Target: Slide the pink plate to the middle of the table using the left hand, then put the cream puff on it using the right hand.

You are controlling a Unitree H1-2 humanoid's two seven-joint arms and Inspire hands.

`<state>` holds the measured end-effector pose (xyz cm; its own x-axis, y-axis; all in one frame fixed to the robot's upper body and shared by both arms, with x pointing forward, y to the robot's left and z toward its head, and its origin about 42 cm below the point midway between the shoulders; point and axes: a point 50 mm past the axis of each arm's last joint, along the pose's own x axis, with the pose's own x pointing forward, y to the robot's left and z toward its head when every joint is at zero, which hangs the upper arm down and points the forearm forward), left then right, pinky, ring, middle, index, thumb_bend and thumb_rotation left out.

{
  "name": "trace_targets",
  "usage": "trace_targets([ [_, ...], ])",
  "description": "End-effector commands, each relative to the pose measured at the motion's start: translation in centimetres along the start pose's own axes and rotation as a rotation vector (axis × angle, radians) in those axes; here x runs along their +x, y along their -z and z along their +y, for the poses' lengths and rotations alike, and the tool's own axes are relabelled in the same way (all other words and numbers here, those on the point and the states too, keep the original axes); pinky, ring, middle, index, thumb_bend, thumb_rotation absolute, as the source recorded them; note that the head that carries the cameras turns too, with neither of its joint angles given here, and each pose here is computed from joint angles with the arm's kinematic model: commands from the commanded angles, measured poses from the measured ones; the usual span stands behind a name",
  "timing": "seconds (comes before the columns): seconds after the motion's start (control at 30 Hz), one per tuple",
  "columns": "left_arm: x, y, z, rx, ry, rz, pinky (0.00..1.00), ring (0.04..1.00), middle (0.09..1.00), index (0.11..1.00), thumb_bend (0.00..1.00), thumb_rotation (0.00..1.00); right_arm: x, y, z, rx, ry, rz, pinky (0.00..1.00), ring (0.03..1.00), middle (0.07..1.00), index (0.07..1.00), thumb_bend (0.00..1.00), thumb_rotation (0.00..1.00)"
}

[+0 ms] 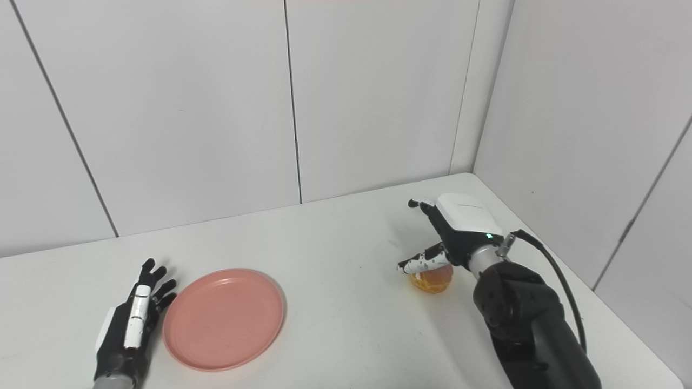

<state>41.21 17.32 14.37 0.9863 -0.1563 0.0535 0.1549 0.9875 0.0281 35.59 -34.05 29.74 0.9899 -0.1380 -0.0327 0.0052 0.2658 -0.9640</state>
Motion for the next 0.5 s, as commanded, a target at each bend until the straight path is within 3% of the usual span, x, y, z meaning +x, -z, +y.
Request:
trace_targets([
  [0.0,-0.8,1.4,0.1,-0.003,0.000,0.069,0.88,0.897,0.959,1.000,0.61,0.98,0.7,0.1,-2.6,-0.018,0.058,0.021,0.76,0.875,0.895,0.838,1.00,0.36],
  [0.3,-1.0,1.8,-0.3,-0.007,-0.006,0.068,0.88,0.888,0.953,1.000,0.59,0.96,2.6,0.8,-3.1,-0.050,-0.040,0.086,0.70,0.867,0.912,0.832,1.00,0.35],
  [0.47,-1.0,1.8,-0.5,-0.015,-0.008,0.066,0.88,0.881,0.949,1.000,0.62,0.96,2.9,1.0,-2.4,-0.040,-0.069,0.092,0.72,0.866,0.906,0.844,1.00,0.34],
])
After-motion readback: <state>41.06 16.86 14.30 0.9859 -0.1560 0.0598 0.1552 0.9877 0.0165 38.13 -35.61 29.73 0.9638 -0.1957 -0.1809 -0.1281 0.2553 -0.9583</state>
